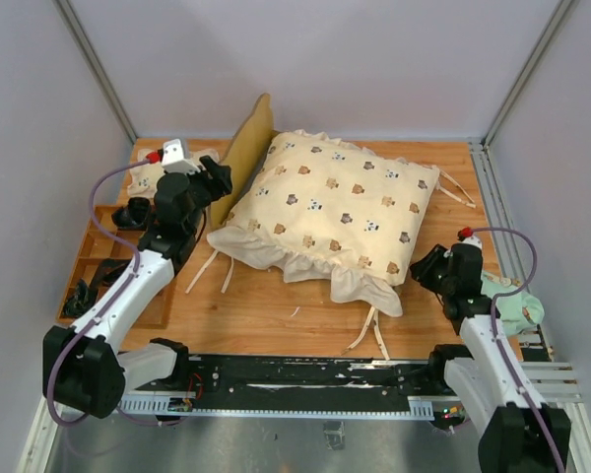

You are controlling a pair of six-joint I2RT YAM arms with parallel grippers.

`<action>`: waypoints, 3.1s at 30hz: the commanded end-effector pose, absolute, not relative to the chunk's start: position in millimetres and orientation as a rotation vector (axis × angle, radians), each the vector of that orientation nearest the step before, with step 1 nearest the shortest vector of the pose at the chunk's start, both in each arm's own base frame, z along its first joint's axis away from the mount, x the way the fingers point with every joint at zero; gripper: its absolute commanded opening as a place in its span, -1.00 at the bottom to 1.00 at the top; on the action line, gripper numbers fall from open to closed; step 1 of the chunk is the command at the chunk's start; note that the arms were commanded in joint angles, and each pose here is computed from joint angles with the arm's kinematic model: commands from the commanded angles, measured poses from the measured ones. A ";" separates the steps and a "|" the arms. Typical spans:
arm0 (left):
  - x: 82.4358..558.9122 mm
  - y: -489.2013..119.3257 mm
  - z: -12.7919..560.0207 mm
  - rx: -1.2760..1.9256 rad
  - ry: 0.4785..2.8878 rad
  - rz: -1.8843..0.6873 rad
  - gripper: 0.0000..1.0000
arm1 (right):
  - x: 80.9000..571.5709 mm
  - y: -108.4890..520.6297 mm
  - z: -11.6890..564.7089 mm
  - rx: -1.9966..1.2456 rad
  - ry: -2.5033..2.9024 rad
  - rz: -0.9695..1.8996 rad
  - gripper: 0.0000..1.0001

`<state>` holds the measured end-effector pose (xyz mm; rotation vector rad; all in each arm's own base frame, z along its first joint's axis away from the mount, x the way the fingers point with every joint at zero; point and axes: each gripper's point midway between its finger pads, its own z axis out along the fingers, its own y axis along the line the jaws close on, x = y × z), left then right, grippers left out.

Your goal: Set up the pet bed

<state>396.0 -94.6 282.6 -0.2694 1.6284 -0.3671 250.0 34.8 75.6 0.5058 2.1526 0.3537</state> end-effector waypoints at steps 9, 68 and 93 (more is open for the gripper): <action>435.6 -115.0 256.3 -0.178 1.654 -0.351 -0.42 | 276.1 62.0 68.4 0.462 2.196 0.682 -0.51; 432.6 -80.3 262.7 -0.495 1.602 -0.402 0.08 | 473.9 -84.3 198.9 0.333 2.215 -0.018 -0.10; 528.6 -133.5 255.2 -0.242 1.584 -0.549 0.04 | 380.8 -43.7 117.6 0.312 2.483 0.196 -0.23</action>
